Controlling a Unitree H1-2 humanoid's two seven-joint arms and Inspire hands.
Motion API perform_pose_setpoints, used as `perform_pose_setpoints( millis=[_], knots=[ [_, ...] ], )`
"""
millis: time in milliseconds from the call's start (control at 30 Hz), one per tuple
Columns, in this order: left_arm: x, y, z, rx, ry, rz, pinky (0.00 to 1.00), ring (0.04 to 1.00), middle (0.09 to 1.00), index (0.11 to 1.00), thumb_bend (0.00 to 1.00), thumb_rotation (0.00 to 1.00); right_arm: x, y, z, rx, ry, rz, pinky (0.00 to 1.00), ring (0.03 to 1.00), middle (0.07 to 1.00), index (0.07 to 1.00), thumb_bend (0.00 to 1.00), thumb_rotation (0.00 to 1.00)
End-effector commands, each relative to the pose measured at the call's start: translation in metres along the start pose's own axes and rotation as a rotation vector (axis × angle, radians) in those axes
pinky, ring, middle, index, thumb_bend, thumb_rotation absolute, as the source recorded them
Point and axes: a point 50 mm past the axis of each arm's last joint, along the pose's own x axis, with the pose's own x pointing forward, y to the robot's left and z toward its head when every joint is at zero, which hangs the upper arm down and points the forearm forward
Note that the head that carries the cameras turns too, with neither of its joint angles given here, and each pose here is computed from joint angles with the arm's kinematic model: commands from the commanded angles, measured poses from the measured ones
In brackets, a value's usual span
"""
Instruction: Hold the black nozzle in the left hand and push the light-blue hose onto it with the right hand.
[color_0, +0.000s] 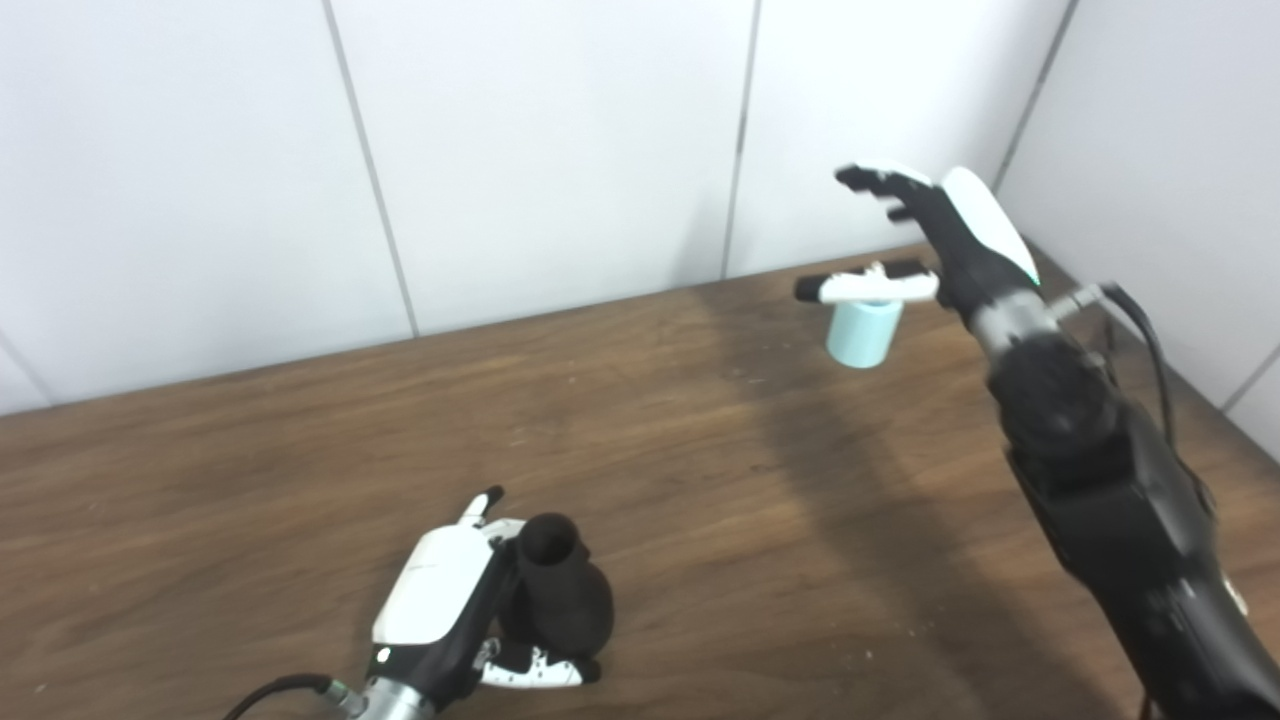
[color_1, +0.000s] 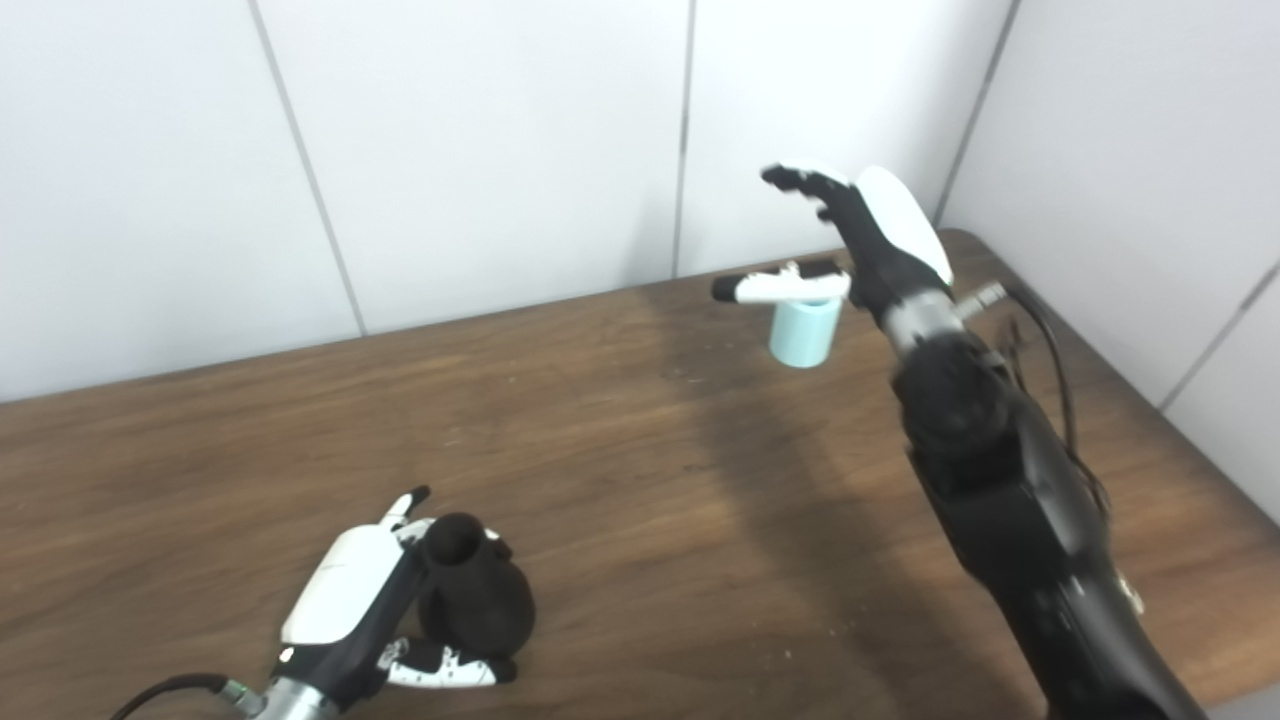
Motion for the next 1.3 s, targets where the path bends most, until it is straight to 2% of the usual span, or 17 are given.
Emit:
perform_pose_setpoints(
  millis=[0,167,400,467,633,800,900,1067,1167,1267],
  knots=[
    [-0.025,-0.031,-0.021,0.028,0.083,-0.176,1.0,0.728,0.486,0.494,0.52,0.0,0.021,-0.021,0.011,-0.102,-0.028,-0.026,0.84,0.925,0.858,0.817,0.92,0.32],
    [-0.026,-0.03,-0.022,0.03,0.086,-0.18,1.0,0.727,0.486,0.494,0.52,0.0,0.048,-0.014,0.009,-0.257,0.019,0.075,0.95,0.953,0.88,0.834,0.95,0.28],
    [-0.028,-0.026,-0.023,0.031,0.086,-0.181,1.0,0.726,0.486,0.494,0.52,0.0,0.081,0.01,0.005,-0.388,0.119,0.229,0.97,0.956,0.889,0.84,0.95,0.21],
    [-0.028,-0.025,-0.023,0.03,0.085,-0.181,1.0,0.726,0.486,0.494,0.52,0.0,0.088,0.013,0.002,-0.399,0.147,0.251,0.96,0.956,0.891,0.84,0.94,0.19],
    [-0.031,-0.027,-0.023,0.022,0.087,-0.183,1.0,0.723,0.486,0.494,0.52,0.0,0.104,0.021,-0.013,-0.427,0.242,0.293,0.89,0.933,0.889,0.835,0.92,0.13],
    [-0.032,-0.028,-0.025,0.019,0.087,-0.182,1.0,0.722,0.486,0.494,0.52,0.0,0.108,0.028,-0.026,-0.43,0.309,0.313,0.69,0.84,0.864,0.833,0.92,0.12],
    [-0.032,-0.03,-0.026,0.02,0.088,-0.183,1.0,0.723,0.486,0.494,0.52,0.0,0.103,0.032,-0.027,-0.42,0.321,0.327,0.61,0.746,0.824,0.824,0.92,0.09],
    [-0.032,-0.032,-0.026,0.019,0.089,-0.185,1.0,0.723,0.486,0.494,0.52,0.0,0.102,0.031,-0.031,-0.408,0.34,0.33,0.56,0.69,0.812,0.806,0.91,0.04],
    [-0.031,-0.031,-0.026,0.019,0.088,-0.184,1.0,0.718,0.486,0.494,0.52,0.0,0.104,0.028,-0.033,-0.411,0.351,0.332,0.61,0.737,0.824,0.798,0.92,0.03],
    [-0.03,-0.03,-0.026,0.018,0.087,-0.184,1.0,0.714,0.486,0.494,0.52,0.0,0.104,0.024,-0.033,-0.409,0.354,0.327,0.63,0.743,0.831,0.795,0.92,0.02]
  ],
)
